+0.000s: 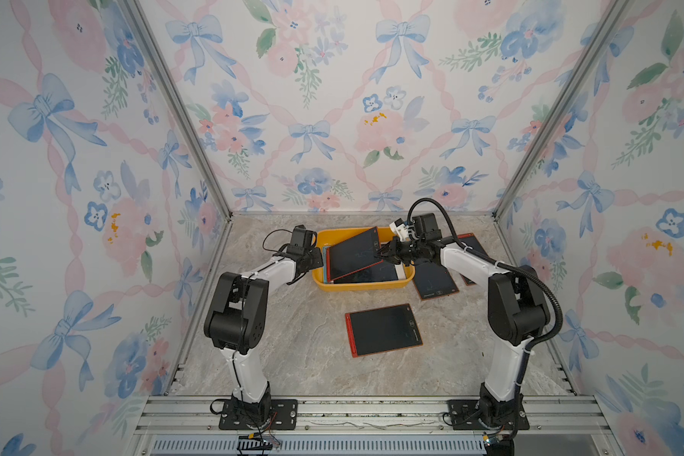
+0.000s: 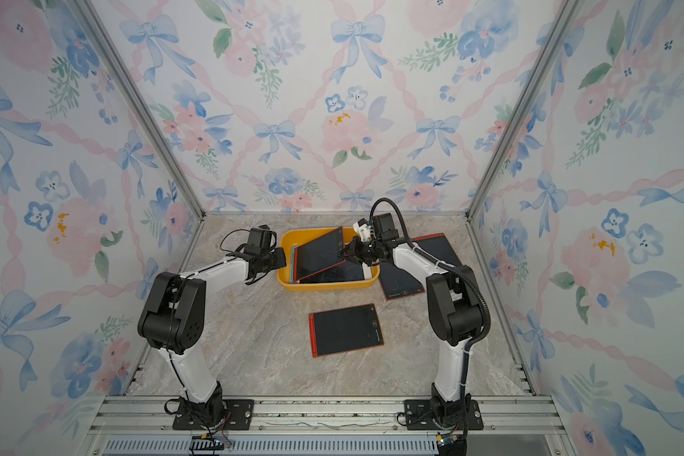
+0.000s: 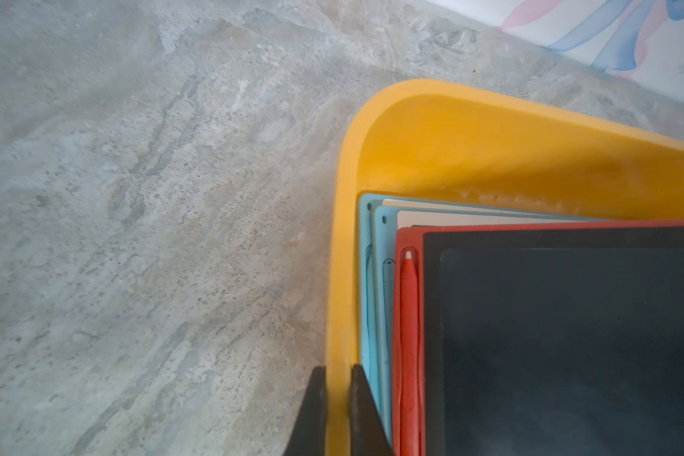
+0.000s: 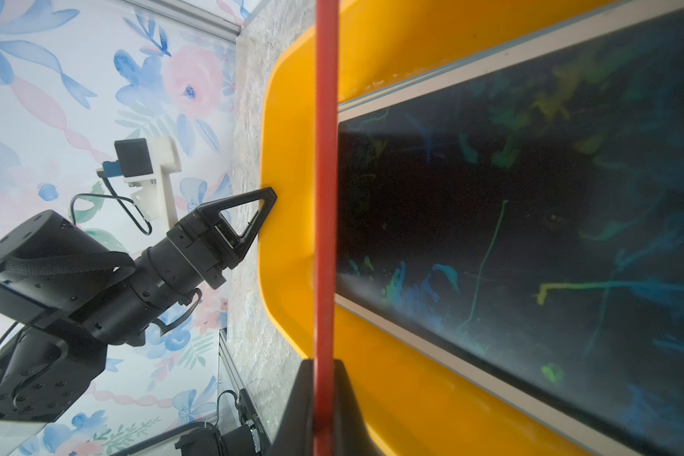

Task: Take out the writing tablet from the storage box
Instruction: Pick up the writing tablet from the storage box.

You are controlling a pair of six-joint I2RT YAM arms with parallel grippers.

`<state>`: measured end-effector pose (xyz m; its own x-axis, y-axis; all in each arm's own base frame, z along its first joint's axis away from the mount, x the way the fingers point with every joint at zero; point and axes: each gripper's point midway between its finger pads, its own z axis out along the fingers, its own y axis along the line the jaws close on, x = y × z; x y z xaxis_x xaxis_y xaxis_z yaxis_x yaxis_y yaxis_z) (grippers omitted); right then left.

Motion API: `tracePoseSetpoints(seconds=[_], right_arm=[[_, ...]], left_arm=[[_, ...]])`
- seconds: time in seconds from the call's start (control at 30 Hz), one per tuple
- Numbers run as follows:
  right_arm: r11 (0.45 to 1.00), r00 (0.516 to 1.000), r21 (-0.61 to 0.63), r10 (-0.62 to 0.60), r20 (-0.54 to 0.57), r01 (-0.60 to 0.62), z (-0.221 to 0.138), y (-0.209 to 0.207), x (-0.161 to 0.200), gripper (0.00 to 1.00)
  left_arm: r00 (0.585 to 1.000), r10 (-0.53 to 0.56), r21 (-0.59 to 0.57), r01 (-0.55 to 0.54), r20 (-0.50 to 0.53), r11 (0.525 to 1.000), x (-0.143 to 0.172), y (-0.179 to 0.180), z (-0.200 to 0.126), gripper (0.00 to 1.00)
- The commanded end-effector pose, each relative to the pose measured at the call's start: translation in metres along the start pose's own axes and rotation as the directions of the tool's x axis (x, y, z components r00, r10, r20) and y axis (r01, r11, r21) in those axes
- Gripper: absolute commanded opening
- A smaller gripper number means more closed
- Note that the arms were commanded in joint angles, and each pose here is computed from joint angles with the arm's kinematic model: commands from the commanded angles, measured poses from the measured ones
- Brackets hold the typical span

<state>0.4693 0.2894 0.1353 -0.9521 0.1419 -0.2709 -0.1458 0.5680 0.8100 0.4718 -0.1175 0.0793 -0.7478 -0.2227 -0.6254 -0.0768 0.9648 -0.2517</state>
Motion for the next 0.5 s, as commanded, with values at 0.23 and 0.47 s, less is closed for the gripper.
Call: tracePoseSetpoints(seconds=[0.23,0.47], right_arm=[[0.999,0.999,-0.041,-0.006,0.050,0.008,-0.050,0.019,-0.007,0.07],[0.996,0.997,-0.093,0.004,0.075,0.003,-0.098,0.033,-0.006,0.07]], left_arm=[[0.997,0.001,0.008,-0.001,-0.079,1.000,0.022,-0.003,0.012,0.00],[0.997,-0.003,0.010,0.004,-0.077,1.000,0.021,-0.004,0.012,0.00]])
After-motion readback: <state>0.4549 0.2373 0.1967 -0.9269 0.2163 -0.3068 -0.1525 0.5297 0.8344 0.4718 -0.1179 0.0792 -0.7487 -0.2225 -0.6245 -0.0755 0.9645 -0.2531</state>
